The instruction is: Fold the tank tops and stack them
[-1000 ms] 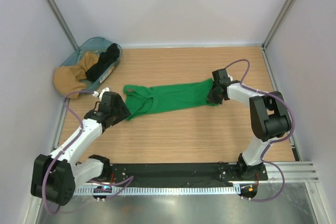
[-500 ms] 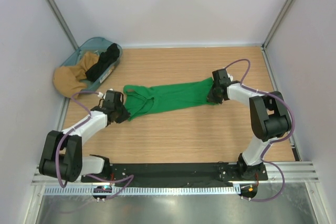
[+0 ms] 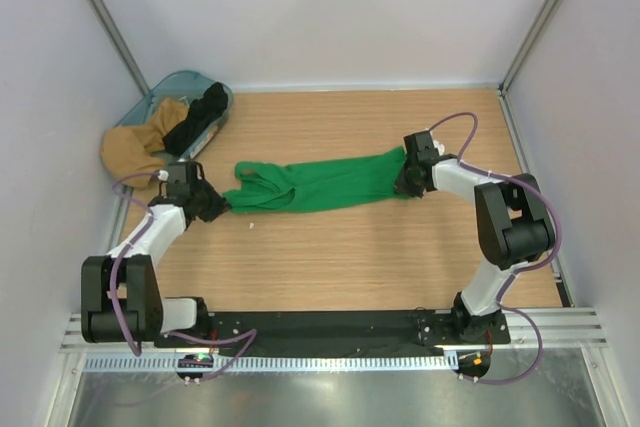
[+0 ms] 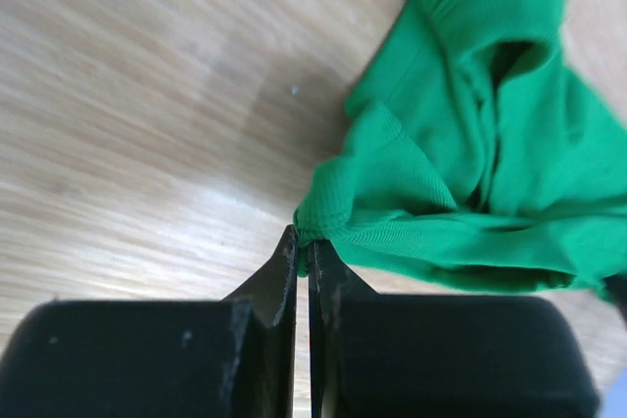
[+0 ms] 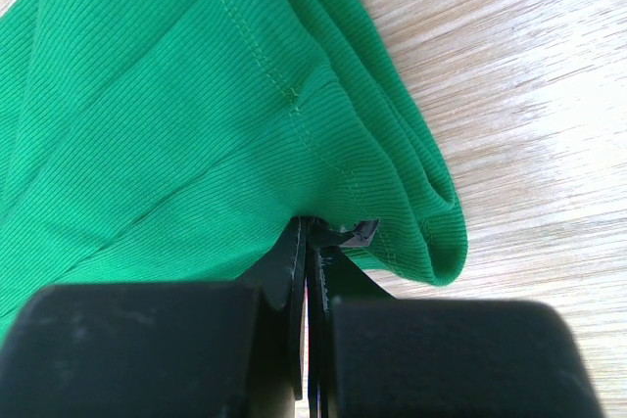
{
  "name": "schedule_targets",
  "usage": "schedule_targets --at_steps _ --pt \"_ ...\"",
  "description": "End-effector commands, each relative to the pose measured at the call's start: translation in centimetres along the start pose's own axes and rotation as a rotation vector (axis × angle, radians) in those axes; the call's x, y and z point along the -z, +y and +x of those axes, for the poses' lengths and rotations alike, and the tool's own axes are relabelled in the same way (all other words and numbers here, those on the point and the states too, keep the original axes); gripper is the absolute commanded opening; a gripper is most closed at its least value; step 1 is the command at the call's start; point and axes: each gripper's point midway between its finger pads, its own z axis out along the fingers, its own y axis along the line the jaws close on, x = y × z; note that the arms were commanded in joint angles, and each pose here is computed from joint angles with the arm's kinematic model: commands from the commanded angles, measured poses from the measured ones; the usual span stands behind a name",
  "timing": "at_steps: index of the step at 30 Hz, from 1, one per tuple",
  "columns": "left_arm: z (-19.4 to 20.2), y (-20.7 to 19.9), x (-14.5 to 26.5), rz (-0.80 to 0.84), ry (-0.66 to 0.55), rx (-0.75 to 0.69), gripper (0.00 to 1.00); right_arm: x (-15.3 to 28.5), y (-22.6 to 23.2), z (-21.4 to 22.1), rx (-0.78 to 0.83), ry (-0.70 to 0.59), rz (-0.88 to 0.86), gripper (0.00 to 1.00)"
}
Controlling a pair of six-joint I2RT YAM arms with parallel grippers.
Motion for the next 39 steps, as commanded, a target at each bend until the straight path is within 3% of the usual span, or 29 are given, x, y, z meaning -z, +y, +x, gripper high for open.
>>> schedule_targets --at_steps 1,6,8,10,11,13,21,25,29,32,38,39 --pt "-3.0 -1.4 0.8 0.050 -0.049 0.007 0.00 -1.2 -2.5 1.1 0.011 0.009 0.109 0.01" --pt "-4.8 -1.0 -1.2 0.031 -0.037 0.069 0.02 -1.2 -2.6 1.2 0.012 0.014 0.106 0.01" --pt "-5.6 -0.6 -1.9 0.019 -0.035 0.090 0.07 -1.2 -2.5 1.3 0.014 0.015 0.105 0.01" --pt "-6.3 0.0 -2.5 0.007 -0.023 0.120 0.27 -1.1 -2.5 1.4 0.017 0.018 0.104 0.01" --pt "-6.3 -0.1 -2.5 0.020 -0.014 0.129 0.47 -1.0 -2.6 1.5 0.019 0.018 0.106 0.01" --pt "-7.0 0.0 -1.6 0.014 -0.054 0.136 0.55 -1.0 -2.6 1.5 0.018 0.014 0.103 0.01" --pt "-7.2 -0.8 2.4 -0.010 -0.171 0.048 0.59 -0.4 -1.9 1.5 0.023 0.006 0.084 0.01" --pt "-2.4 -5.7 3.6 0.084 -0.119 -0.083 0.60 -0.3 -1.9 1.4 0.027 0.004 0.093 0.01" --pt "1.5 -9.4 4.3 0.169 -0.096 -0.171 0.70 0.0 -1.3 1.1 0.052 -0.004 0.072 0.01" --pt "4.1 -11.8 4.6 0.226 -0.055 -0.202 0.71 1.0 -0.9 0.0 0.070 -0.038 0.064 0.06" --pt "8.7 -15.8 3.6 0.296 0.051 -0.272 0.68 3.1 0.0 -2.0 0.079 -0.100 0.042 0.27" --pt "9.3 -16.8 3.7 0.324 0.061 -0.282 0.67 3.4 -0.1 -2.3 0.082 -0.113 0.046 0.34"
